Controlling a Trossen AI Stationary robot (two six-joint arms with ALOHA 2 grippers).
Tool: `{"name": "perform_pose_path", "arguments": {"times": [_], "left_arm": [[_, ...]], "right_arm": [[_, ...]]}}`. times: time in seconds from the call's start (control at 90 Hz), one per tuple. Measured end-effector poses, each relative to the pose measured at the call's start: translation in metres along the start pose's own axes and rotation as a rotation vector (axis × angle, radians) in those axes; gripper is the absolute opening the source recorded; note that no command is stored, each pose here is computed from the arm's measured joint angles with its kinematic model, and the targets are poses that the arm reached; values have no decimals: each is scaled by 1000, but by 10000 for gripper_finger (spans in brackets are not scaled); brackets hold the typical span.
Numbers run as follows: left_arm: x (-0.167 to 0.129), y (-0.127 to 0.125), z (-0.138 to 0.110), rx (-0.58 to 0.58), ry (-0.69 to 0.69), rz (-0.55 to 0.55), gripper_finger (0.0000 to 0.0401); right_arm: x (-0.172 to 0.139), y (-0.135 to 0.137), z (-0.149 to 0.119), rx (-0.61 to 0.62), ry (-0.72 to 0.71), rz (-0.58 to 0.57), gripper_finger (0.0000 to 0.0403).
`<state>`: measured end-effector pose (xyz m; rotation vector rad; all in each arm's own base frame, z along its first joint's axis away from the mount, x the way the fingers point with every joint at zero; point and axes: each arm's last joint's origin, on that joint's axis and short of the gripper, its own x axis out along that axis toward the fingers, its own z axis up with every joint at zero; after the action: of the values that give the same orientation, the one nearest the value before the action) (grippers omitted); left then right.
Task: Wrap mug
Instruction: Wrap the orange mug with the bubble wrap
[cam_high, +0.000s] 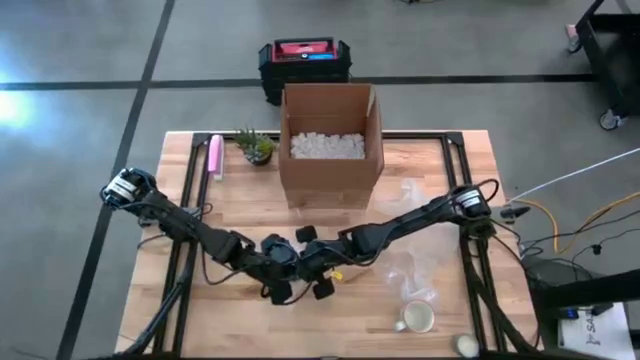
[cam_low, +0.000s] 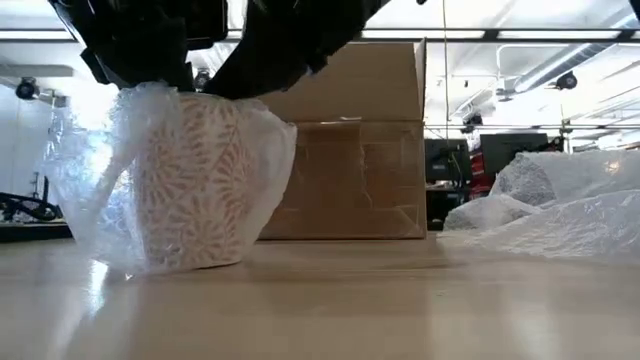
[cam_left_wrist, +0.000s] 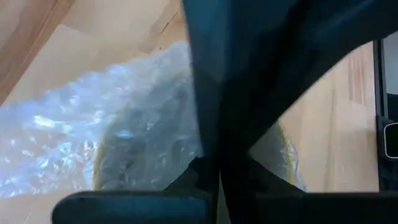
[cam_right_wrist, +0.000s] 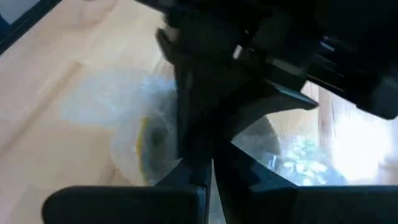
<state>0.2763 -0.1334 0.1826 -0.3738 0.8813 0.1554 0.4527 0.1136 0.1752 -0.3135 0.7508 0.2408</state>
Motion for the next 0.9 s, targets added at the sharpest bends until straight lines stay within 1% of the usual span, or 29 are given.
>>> {"name": "perform_pose_path", "arguments": {"times": [0.067, 0.222, 0.311, 0.389, 0.456, 0.522, 0.611, 0.667, 0.756, 0.9], "left_arm": [[-4, -2, 3, -3, 4, -20, 0], [-25, -7, 12, -1, 18, -59, 0], [-43, -8, 16, 7, 20, -69, 0], [-61, -14, 25, -3, -22, -119, 0], [-71, -11, 22, 2, 6, -101, 0], [-75, -13, 20, -10, 7, -121, 0], [-81, -15, 14, -26, 45, -157, 0], [-79, -18, 8, -41, 88, -171, 0], [-67, -20, -10, -42, 187, -138, 0], [-46, -24, -27, -45, 266, -109, 0]], "right_arm": [[4, 0, -3, 2, 11, 1, 2], [9, 3, -5, -8, 19, 7, 2], [10, 3, -6, -6, 25, 8, 2], [10, 2, -6, 15, 24, 7, 2], [10, 1, -7, 21, 27, 4, 2], [10, 1, -7, 20, 29, 2, 2], [11, 2, -8, 19, 31, 2, 2], [11, 2, -8, 20, 31, 2, 2], [11, 2, -8, 17, 32, 2, 2], [11, 2, -8, 15, 33, 3, 2]]}}
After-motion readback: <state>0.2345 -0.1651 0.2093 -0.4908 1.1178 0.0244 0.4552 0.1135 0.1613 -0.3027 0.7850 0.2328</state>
